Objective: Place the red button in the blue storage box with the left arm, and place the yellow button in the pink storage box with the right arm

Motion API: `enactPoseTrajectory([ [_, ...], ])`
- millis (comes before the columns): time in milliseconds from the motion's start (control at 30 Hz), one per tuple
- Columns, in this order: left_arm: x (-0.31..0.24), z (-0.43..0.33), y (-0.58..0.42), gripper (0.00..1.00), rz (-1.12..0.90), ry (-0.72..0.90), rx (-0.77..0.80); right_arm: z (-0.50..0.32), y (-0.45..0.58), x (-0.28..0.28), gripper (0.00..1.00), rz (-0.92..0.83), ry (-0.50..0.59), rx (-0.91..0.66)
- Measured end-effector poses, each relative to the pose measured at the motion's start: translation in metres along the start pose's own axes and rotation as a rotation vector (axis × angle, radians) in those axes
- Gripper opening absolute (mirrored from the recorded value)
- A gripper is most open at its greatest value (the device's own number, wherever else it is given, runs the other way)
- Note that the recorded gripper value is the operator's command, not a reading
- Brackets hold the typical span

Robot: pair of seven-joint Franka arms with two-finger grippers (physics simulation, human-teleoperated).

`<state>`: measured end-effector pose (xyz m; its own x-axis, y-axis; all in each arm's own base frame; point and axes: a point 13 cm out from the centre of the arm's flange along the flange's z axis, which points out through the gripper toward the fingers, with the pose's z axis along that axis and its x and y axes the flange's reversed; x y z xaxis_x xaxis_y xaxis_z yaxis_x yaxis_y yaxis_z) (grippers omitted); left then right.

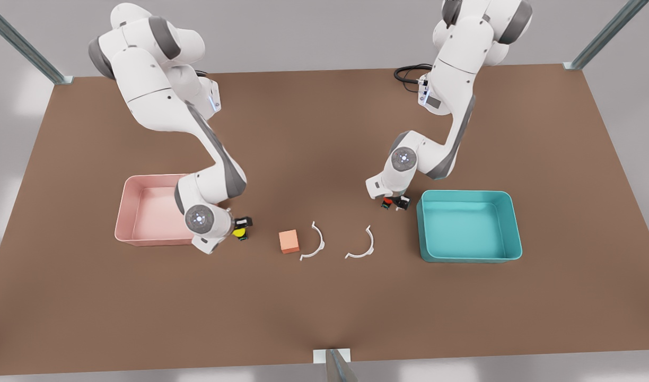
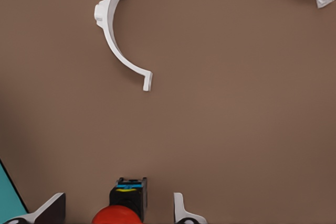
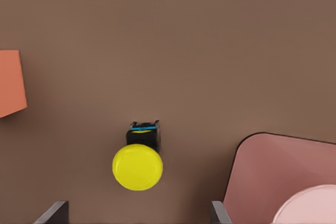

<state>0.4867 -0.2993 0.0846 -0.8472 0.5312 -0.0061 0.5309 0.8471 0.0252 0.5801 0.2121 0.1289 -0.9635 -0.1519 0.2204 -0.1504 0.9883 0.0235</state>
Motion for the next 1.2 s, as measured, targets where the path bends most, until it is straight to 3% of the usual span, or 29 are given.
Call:
enactPoseTrajectory([
  [233, 0.018, 0.029, -0.005, 0.98, 0.000, 0.003, 0.006, 0.049, 0.000, -0.022, 1.00, 0.045, -0.058, -0.030],
  [333, 0.022, 0.030, -0.006, 0.76, 0.000, -0.001, 0.006, 0.075, -0.004, -0.014, 1.00, 0.058, -0.056, -0.034],
  [500, 0.023, 0.025, -0.007, 0.62, -0.004, -0.013, 0.006, 0.082, 0.003, -0.007, 0.98, 0.055, -0.088, -0.055],
  [567, 0.026, 0.021, -0.006, 0.49, -0.005, -0.017, 0.006, 0.073, 0.005, -0.014, 0.59, 0.057, -0.120, -0.061],
  [600, 0.027, 0.020, -0.006, 0.43, -0.006, -0.019, 0.005, 0.070, 0.005, -0.017, 0.49, 0.058, -0.131, -0.064],
  [633, 0.027, 0.019, -0.006, 0.41, -0.007, -0.020, 0.004, 0.068, 0.006, -0.019, 0.49, 0.059, -0.139, -0.067],
  [733, 0.021, 0.004, -0.006, 0.41, -0.012, -0.045, 0.002, 0.067, 0.008, -0.021, 0.51, 0.057, -0.151, -0.070],
  [933, -0.004, -0.106, 0.020, 0.41, -0.060, -0.162, -0.018, 0.050, 0.009, -0.025, 0.50, 0.054, -0.185, -0.069],
  [1100, 0.027, -0.158, 0.160, 0.41, -0.243, -0.159, -0.045, -0.088, -0.010, -0.041, 0.51, 0.076, -0.336, -0.062],
  [1200, 0.063, -0.133, 0.260, 0.41, -0.358, -0.094, -0.029, -0.110, -0.070, -0.031, 0.51, 0.147, -0.327, -0.052],
])
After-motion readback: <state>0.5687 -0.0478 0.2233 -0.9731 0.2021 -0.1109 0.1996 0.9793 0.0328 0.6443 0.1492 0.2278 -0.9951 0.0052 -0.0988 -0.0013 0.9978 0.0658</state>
